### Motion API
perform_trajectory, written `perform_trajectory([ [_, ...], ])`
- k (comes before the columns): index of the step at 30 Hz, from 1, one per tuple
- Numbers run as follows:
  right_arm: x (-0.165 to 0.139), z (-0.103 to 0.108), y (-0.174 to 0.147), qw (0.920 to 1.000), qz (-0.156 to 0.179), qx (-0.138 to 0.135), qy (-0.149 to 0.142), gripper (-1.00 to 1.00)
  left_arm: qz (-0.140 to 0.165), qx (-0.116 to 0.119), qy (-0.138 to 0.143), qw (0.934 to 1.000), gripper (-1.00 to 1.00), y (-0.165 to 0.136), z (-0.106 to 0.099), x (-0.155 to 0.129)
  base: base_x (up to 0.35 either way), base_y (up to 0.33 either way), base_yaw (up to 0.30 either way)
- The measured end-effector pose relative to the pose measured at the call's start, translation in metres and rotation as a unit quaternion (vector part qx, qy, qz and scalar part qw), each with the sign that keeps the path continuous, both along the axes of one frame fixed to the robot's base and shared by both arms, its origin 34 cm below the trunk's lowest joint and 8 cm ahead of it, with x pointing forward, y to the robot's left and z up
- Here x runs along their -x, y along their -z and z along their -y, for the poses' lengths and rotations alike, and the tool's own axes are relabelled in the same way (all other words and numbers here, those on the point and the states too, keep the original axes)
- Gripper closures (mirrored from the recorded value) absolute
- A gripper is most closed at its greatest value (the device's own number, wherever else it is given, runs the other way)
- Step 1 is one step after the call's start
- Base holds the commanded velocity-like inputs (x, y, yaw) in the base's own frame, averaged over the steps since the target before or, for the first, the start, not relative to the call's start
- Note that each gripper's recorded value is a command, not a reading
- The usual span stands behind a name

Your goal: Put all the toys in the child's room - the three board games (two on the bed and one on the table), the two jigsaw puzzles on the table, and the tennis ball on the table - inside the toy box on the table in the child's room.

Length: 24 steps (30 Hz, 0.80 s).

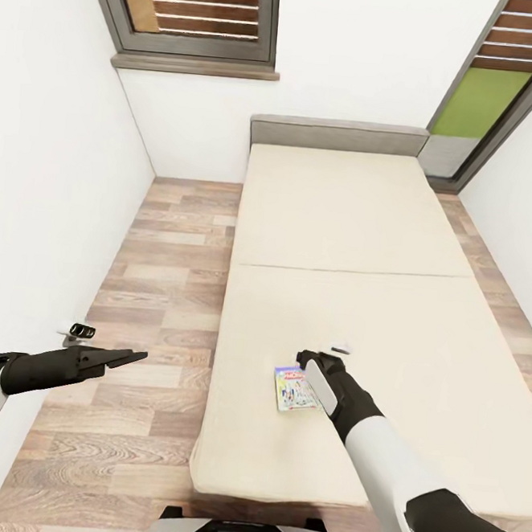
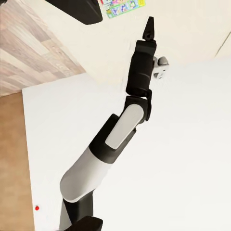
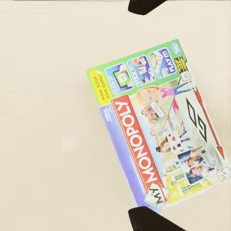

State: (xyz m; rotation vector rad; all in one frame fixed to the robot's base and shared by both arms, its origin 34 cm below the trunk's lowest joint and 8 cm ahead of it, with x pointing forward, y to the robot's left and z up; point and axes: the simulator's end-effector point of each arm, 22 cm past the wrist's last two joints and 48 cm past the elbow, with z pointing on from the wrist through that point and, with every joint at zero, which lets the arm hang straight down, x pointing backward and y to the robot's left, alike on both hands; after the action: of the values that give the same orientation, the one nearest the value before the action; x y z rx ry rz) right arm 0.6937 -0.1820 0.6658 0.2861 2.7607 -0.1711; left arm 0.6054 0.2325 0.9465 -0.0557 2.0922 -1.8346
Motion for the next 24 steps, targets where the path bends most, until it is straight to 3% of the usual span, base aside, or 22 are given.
perform_trajectory([
  [10, -0.047, 0.014, -0.009, 0.9998, -0.005, 0.019, 0.001, -1.0, -0.009, 0.0, 0.0, 1.0, -1.0, 0.008, 0.0, 0.001, 0.0, 0.0, 0.0],
  [24, -0.046, 0.016, 0.002, 0.9996, -0.017, 0.022, 0.001, -1.0, -0.02, -0.002, -0.001, 0.9998, -1.0, 0.019, -0.002, 0.002, 0.0, 0.0, 0.0],
])
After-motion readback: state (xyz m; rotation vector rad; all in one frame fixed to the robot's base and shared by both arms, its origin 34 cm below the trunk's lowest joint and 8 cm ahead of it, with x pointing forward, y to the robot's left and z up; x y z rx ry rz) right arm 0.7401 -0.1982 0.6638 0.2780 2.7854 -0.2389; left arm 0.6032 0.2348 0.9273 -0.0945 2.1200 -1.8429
